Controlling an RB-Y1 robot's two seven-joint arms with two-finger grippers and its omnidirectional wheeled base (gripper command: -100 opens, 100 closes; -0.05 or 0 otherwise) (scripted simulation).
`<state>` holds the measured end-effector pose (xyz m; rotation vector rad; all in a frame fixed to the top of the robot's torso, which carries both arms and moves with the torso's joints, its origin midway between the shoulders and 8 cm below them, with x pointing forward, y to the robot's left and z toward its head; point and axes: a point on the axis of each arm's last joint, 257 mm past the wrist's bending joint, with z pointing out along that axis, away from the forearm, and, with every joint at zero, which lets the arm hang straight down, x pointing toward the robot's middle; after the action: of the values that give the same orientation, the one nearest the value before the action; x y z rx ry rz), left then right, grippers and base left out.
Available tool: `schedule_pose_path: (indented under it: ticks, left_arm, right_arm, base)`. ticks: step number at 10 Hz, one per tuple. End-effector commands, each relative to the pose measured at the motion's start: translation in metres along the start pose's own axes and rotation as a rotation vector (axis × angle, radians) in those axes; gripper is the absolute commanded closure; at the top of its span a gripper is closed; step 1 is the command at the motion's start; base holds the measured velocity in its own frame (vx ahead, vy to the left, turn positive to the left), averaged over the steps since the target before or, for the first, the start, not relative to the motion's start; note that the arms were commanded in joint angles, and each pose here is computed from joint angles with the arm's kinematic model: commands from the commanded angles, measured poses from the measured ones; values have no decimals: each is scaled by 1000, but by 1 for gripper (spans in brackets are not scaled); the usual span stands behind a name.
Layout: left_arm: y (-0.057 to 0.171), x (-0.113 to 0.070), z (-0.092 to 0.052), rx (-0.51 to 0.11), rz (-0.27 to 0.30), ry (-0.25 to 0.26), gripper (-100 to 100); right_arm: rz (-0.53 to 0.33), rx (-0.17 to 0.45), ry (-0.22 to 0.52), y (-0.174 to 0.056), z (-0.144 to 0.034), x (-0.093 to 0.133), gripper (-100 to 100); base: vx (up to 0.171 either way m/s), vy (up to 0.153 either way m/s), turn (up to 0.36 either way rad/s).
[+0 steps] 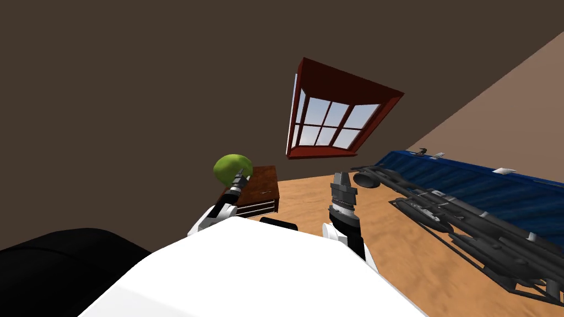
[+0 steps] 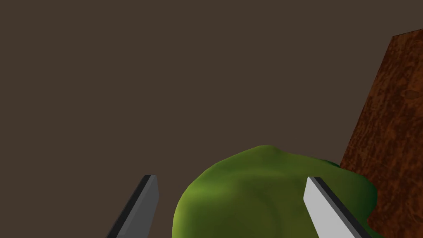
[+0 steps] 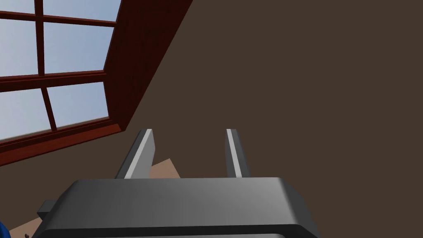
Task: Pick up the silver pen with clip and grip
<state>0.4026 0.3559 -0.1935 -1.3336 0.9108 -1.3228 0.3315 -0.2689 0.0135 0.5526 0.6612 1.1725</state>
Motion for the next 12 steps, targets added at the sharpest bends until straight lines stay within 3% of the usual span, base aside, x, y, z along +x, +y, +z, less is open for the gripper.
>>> schedule_pose_path:
  ticks: [1, 3, 6, 9, 12]
  left_arm:
    - [26, -28, -3, -82, -38, -48, -100]
    - [36, -33, -6, -105, -37, -60, -100]
    - [76, -72, -15, -222, -93, -142, -100]
    - [103, -96, -25, -295, -124, -199, -100]
    - [139, -132, -43, -404, -191, -297, -100]
  right_arm:
    - [0, 0, 0, 0, 0, 0, 0]
    - [0, 0, 0, 0, 0, 0, 0]
    - [0, 0, 0, 0, 0, 0, 0]
    - [0, 0, 0, 0, 0, 0, 0]
    - [0, 0, 0, 0, 0, 0, 0]
  base:
    - [-6, -21, -417]
    - [-4, -6, -74]
    - [-4, -11, -251]
    - [-5, -6, -206]
    - [-4, -5, -255]
